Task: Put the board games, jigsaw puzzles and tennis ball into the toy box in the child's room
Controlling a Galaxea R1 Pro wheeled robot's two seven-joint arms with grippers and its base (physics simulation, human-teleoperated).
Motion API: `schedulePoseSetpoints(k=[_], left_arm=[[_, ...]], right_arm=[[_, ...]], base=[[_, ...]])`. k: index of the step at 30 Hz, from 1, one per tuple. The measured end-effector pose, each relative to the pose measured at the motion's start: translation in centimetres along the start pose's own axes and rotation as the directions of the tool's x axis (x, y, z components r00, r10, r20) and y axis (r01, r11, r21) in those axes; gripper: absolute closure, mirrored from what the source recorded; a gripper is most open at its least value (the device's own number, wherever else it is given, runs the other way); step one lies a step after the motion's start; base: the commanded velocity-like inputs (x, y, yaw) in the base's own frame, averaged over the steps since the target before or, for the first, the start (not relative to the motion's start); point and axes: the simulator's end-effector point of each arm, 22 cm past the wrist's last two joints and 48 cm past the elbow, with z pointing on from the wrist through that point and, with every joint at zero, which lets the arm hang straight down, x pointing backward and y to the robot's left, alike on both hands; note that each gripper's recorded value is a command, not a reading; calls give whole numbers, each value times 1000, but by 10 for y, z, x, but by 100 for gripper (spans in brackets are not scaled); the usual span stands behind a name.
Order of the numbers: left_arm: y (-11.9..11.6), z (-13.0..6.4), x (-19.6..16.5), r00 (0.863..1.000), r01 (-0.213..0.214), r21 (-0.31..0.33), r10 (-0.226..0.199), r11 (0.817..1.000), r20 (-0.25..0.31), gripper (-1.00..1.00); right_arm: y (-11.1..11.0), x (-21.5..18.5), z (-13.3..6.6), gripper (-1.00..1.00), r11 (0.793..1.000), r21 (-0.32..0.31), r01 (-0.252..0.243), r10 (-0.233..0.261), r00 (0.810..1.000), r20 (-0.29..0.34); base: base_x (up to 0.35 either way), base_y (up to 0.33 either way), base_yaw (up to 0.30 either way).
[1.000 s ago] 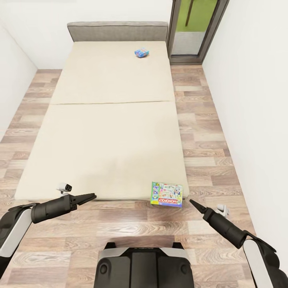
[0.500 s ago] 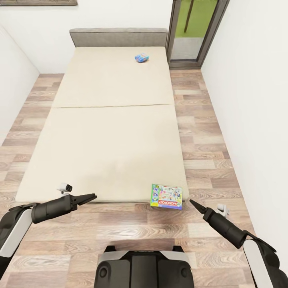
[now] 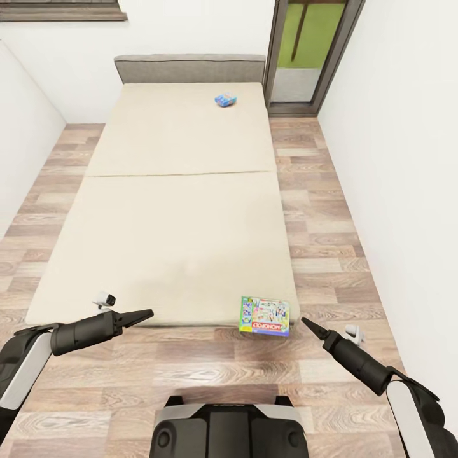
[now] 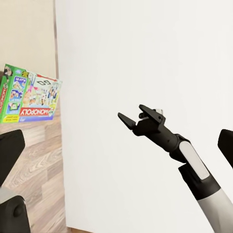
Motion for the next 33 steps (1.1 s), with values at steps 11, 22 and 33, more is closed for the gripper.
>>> schedulePoseSetpoints(k=[11,22,33], left_arm=[[-8,-1,-3,1000,-16,4,16,1000,4,-100],[-15,-2,-5,999,-33,4,33,999,5,-100],[-22,-5,-9,999,-50,6,50,999,12,-100]], right_arm=[[7,-5,-3,-100,1000,-9,10,-10,1000,11],[14,-12,-5,-100,1000,-21,21,-21,1000,23],[22,-17,-7,-100,999,-33,29,-28,999,34]], base=[[0,0,0],[0,0,0],[0,0,0]])
